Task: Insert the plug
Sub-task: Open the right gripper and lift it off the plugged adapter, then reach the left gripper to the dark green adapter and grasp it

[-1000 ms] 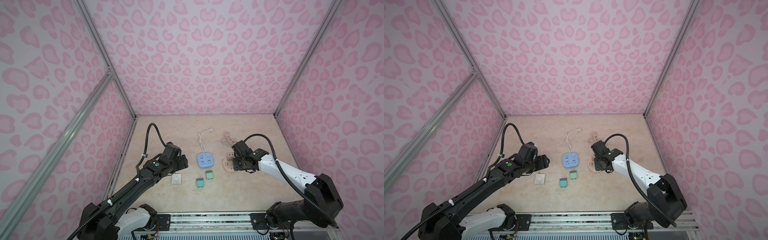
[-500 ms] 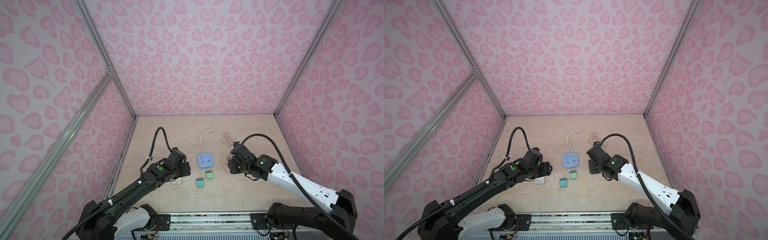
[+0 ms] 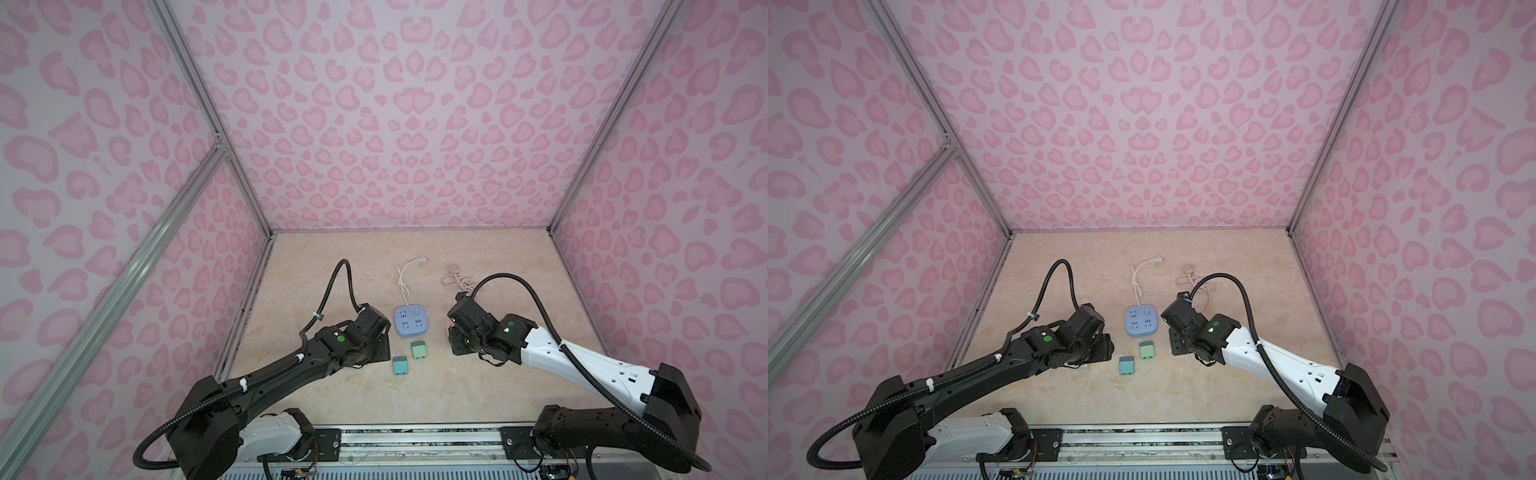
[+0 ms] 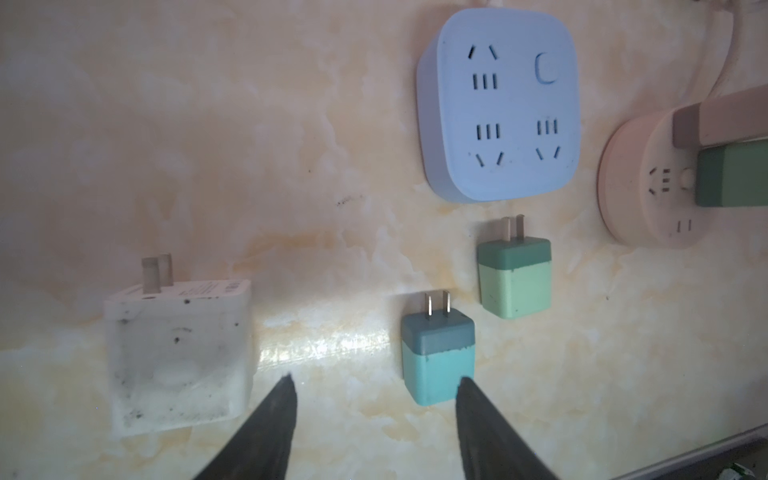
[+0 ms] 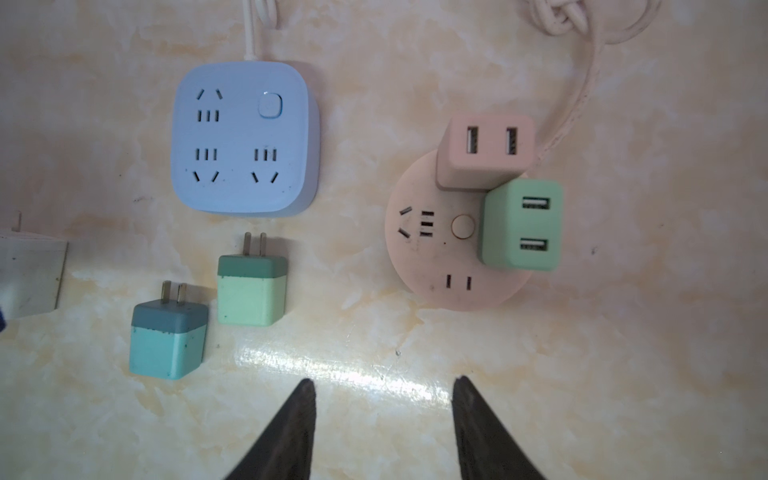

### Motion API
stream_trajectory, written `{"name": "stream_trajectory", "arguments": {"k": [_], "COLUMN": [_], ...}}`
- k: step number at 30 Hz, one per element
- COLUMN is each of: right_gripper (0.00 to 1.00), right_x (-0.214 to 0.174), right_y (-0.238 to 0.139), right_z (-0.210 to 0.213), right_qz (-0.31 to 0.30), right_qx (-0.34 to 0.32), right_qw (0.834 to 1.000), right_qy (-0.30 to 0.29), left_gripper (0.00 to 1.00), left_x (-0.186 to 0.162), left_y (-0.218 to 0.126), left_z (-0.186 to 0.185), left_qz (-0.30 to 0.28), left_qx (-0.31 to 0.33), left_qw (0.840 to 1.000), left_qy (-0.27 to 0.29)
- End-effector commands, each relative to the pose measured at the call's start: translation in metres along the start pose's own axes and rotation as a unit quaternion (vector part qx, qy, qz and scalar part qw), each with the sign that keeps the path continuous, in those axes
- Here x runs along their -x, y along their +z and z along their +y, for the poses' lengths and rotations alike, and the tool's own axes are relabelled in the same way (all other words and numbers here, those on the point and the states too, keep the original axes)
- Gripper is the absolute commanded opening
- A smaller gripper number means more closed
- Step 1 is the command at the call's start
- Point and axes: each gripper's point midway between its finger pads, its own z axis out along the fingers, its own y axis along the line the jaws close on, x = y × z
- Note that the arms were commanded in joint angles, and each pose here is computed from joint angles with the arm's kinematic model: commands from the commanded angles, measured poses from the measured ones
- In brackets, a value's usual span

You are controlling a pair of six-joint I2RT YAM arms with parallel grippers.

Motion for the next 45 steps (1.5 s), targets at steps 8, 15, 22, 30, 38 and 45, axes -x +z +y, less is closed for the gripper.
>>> {"name": "stream_trajectory", "arguments": {"k": [8, 15, 22, 30, 38, 45], "right_gripper": [0.52, 0.52, 0.52, 0.51, 0.51, 0.50], "right_x": [-0.007, -0.009, -0.011, -0.015, -0.018, -0.016], "right_y": [0.009, 0.011, 0.010, 0.011, 0.014, 0.013], "right_z": [0.008, 0.008, 0.005, 0.004, 0.006, 0.009], "right_qz": [0.011, 0.011, 0.010, 0.008, 0.012, 0.010], "right_qx": [0.017, 0.017, 0.016, 0.019, 0.026, 0.033], "right_qw": [1.000, 1.000, 1.000, 1.000, 1.000, 0.999], "right_qy": [0.007, 0.000, -0.003, -0.001, 0.001, 0.000], "left_gripper": [0.61, 0.61, 0.60, 0.59, 0.56, 0.54], "left_x": [-0.023, -0.031, -0.033, -0.033, -0.036, -0.037], "left_y": [0.033, 0.045, 0.054, 0.063, 0.068, 0.071], "left_z": [-0.029, -0.048, -0.041, -0.038, -0.034, -0.030], "left_qz": [0.050, 0.063, 0.070, 0.073, 0.075, 0.074], "left_qx": [0.016, 0.016, 0.044, 0.062, 0.069, 0.076], "left_qw": [0.998, 0.997, 0.996, 0.995, 0.994, 0.994], "left_qy": [0.029, 0.035, 0.028, 0.031, 0.026, 0.026]}}
